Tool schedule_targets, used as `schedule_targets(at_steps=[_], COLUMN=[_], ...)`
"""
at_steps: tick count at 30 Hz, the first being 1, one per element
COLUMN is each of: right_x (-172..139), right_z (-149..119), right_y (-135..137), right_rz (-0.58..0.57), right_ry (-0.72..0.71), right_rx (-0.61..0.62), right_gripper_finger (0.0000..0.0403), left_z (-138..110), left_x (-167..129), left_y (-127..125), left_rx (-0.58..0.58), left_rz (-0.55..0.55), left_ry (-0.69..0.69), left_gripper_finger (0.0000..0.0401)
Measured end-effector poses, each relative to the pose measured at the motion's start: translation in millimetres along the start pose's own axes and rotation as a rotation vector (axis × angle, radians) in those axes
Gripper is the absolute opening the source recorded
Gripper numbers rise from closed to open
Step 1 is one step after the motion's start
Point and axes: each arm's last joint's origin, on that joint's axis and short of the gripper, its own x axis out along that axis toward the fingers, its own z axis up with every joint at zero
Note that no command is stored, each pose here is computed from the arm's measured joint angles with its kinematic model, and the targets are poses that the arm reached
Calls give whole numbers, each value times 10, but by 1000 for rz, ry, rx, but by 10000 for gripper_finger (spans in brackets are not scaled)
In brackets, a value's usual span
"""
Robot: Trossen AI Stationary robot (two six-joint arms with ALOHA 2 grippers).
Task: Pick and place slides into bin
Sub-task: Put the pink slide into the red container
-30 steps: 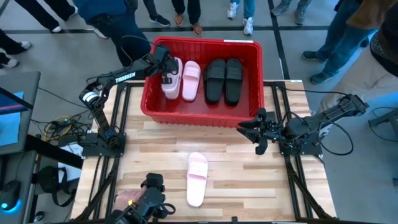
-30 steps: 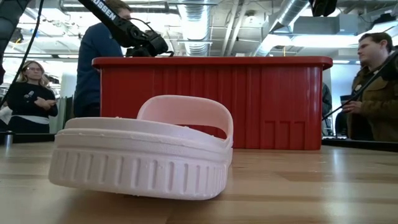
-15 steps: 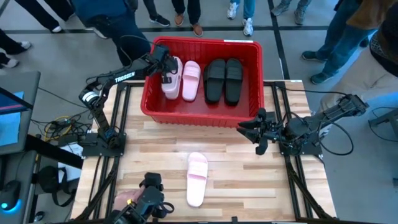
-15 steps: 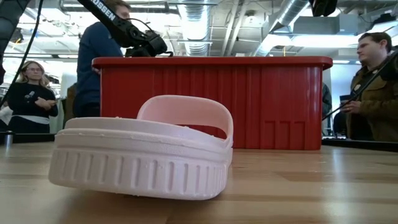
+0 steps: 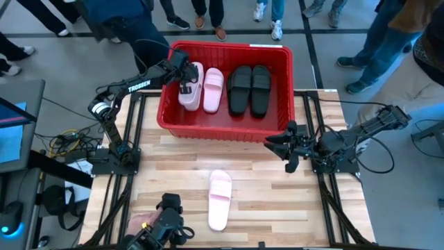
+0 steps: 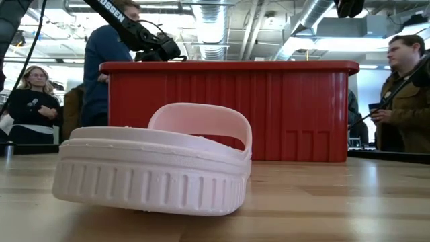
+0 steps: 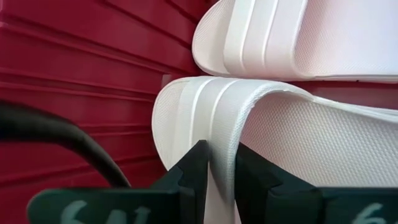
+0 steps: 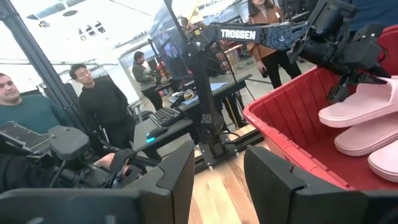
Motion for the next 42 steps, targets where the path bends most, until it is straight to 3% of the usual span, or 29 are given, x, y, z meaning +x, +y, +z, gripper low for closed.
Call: schedule_targets(at_steps=[17,27,42], right_x=[128,109,109], right_z=[-161,-140,-131], right_y=[34,80,82], right_rz=[-11,21,22], right_ry=[58,36,28], right_rx=[23,39,42], right_gripper_finger=[127,127,127], left_z=[3,21,14], left_x=[-28,-63,-66], left_y=[-2,1,-5], left_rx=[-44,-65,-91], left_rz=[-50,-115,-128], left_ry=[1,-22,-16], left_gripper_finger=[53,53,53])
